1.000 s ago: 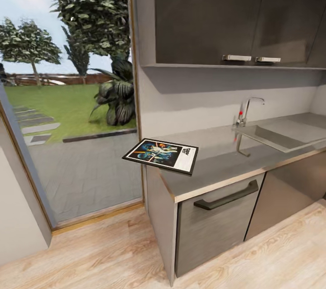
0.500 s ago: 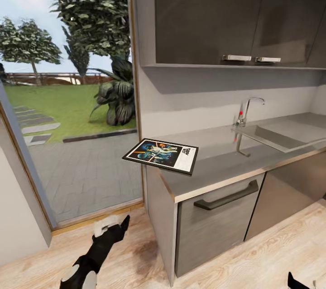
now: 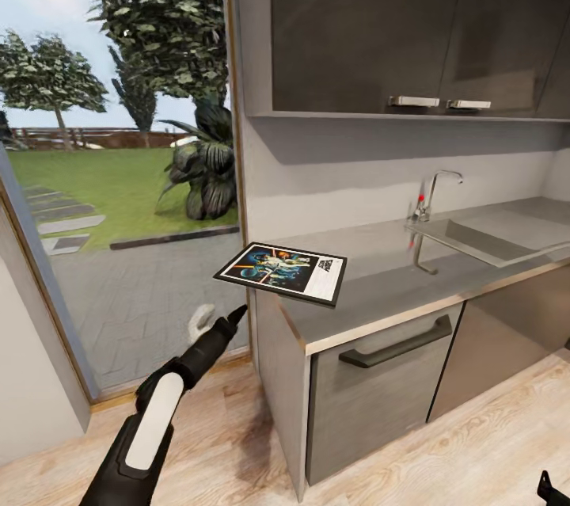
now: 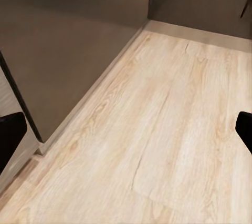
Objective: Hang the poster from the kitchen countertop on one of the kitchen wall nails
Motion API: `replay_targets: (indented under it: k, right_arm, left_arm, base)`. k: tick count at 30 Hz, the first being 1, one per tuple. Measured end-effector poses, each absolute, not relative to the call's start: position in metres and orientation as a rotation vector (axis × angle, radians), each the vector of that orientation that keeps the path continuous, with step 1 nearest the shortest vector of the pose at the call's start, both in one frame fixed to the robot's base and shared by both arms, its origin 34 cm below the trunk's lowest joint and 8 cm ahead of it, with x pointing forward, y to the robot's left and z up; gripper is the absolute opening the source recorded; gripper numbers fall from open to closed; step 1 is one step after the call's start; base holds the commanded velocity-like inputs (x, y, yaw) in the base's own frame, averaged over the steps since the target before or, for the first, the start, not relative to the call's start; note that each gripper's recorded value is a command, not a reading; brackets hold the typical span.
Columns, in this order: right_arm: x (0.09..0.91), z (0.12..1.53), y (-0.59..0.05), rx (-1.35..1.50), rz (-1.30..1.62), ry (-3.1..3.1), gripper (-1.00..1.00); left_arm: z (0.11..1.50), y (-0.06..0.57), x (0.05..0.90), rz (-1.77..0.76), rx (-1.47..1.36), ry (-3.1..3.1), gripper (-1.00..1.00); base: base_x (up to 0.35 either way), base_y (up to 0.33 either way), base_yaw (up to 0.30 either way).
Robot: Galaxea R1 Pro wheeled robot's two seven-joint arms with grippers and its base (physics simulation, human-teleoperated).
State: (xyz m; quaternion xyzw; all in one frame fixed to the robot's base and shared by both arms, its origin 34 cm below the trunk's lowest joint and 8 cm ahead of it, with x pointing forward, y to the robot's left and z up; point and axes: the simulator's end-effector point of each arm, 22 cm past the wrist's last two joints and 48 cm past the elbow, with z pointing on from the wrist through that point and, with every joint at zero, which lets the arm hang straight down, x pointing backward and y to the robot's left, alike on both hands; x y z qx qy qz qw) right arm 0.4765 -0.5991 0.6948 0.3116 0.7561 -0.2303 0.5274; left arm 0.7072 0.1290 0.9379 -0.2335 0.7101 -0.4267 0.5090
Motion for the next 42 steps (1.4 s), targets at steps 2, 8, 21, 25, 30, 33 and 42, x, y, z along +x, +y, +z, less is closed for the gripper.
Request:
replay_targets:
  k: [2,8,21,25,30,33,42]
  right_arm:
    - [0.476,0.695,-0.600,0.746,-0.552,1.804,1.00]
    - [0.476,0.696,-0.600,0.747,-0.554,1.801,1.00]
    - [0.474,0.695,-0.600,0.740,-0.556,1.807,1.00]
    - [0.474,0.695,-0.600,0.738,-0.556,1.808,1.00]
    - [0.473,0.695,-0.600,0.738,-0.556,1.807,1.00]
    - [0.473,0.695,-0.599,0.738,-0.556,1.807,1.00]
    - [0.473,0.694,-0.600,0.738,-0.557,1.808,1.00]
  left_arm:
    - [0.947,0.125,0.710,-1.109,-0.606,1.678,1.00]
    - [0.976,0.129,0.717,-1.374,-0.794,1.480,1.00]
    - [0.953,0.125,0.714,-1.518,-0.816,1.364,1.00]
    - [0.952,0.127,0.714,-1.517,-0.819,1.362,1.00]
    - [0.954,0.131,0.714,-1.515,-0.824,1.351,1.00]
    - [0.954,0.133,0.715,-1.514,-0.827,1.347,1.00]
    - [0.954,0.141,0.716,-1.504,-0.836,1.337,1.00]
  base:
    - [0.000,0.000,0.000]
    - [0.000,0.000,0.000]
    - [0.055,0.000,0.000]
    - [0.058,0.000,0.000]
    - [0.162,0.000,0.000]
    - [0.272,0.000,0.000]
    - [0.116,0.000,0.000]
